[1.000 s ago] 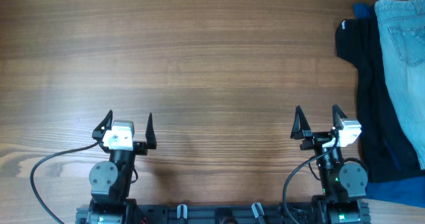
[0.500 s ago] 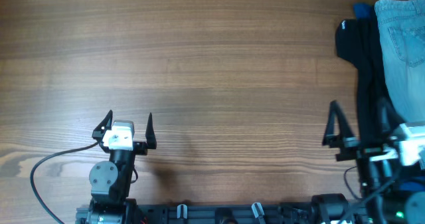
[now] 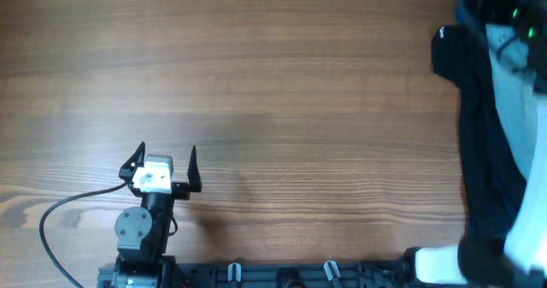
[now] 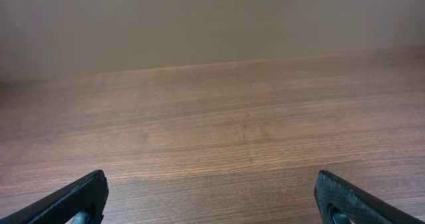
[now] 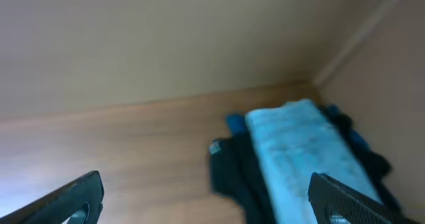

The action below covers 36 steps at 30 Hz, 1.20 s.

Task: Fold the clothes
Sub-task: 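Reach the right gripper into the clothes pile and grasp the denim shorts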

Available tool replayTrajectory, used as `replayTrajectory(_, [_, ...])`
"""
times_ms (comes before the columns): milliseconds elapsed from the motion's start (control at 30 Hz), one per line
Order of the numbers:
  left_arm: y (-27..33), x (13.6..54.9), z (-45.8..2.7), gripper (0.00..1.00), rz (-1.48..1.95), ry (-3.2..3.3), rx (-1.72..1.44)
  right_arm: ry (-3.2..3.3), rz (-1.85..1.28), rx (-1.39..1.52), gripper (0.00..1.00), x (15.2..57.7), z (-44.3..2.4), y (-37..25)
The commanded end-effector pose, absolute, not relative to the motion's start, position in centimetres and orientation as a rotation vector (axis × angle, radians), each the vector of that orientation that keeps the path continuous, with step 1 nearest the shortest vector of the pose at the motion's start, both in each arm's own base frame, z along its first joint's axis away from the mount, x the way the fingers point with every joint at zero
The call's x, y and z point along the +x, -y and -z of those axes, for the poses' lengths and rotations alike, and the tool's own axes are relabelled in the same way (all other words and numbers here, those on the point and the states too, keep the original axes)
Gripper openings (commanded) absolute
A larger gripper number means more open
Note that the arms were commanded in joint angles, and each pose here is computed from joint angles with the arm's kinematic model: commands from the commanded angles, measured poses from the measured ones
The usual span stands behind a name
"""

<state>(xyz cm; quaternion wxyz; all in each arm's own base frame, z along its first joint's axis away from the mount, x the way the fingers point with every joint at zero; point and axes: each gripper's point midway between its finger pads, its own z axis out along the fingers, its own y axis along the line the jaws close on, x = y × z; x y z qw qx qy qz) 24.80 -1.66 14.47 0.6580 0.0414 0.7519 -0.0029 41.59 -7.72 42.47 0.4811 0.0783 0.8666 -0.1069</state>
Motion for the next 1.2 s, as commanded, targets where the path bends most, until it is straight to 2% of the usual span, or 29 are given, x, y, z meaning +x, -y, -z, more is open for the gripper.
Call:
replayTrajectory(0, [2.0, 24.8, -14.4, 1.00, 0.011, -1.699, 0.116, -2.180, 0.406, 0.354, 1.00, 45.0, -37.8, 16.2])
replayTrajectory(100, [2.0, 24.8, -14.4, 1.00, 0.011, -1.699, 0.116, -2.188, 0.495, 0.382, 1.00, 48.6, -33.7, 22.0])
replayTrajectory(233, [2.0, 24.8, -14.4, 1.00, 0.011, -1.699, 0.116, -2.316, 0.400, 0.327, 0.98, 51.2, -26.7, 23.4])
replayTrajectory(267, [2.0, 24.8, -14.4, 1.00, 0.011, -1.699, 0.116, -2.348, 0.365, 0.322, 0.89, 52.2, -24.2, 23.6])
replayTrajectory(433, [2.0, 24.8, -14.4, 1.00, 0.011, -1.699, 0.116, -2.418, 0.392, 0.167, 0.88, 55.9, -16.2, 24.9])
replayTrajectory(667, [2.0, 24.8, -14.4, 1.00, 0.011, -1.699, 0.116, -2.518, 0.393, 0.150, 0.89, 56.7, -8.3, 25.9])
replayTrajectory(833, [2.0, 24.8, -14.4, 1.00, 0.011, -1.699, 0.116, -2.553, 0.396, 0.155, 0.88, 56.6, -5.4, 26.1])
replayTrajectory(867, [2.0, 24.8, -14.4, 1.00, 0.011, -1.699, 0.116, -2.554, 0.397, 0.156, 0.82, 56.5, -5.4, 26.1])
replayTrajectory(933, [2.0, 24.8, -14.4, 1.00, 0.011, -1.699, 0.116, -2.558, 0.444, 0.172, 0.62, 56.3, -5.5, 26.7])
replayTrajectory(967, [2.0, 24.8, -14.4, 1.00, 0.011, -1.699, 0.116, -2.560, 0.462, 0.179, 0.62, 56.2, -5.5, 26.9])
replayTrajectory(1000, [2.0, 24.8, -14.4, 1.00, 0.011, -1.699, 0.116, -2.562, 0.465, 0.180, 0.70, 56.1, -5.5, 26.9])
replayTrajectory(1033, [2.0, 24.8, -14.4, 1.00, 0.011, -1.699, 0.116, -2.563, 0.465, 0.181, 0.73, 56.1, -5.4, 27.0])
replayTrajectory(1167, [2.0, 24.8, -14.4, 1.00, 0.011, -1.699, 0.116, -2.575, 0.464, 0.188, 0.73, 55.8, -4.8, 27.3])
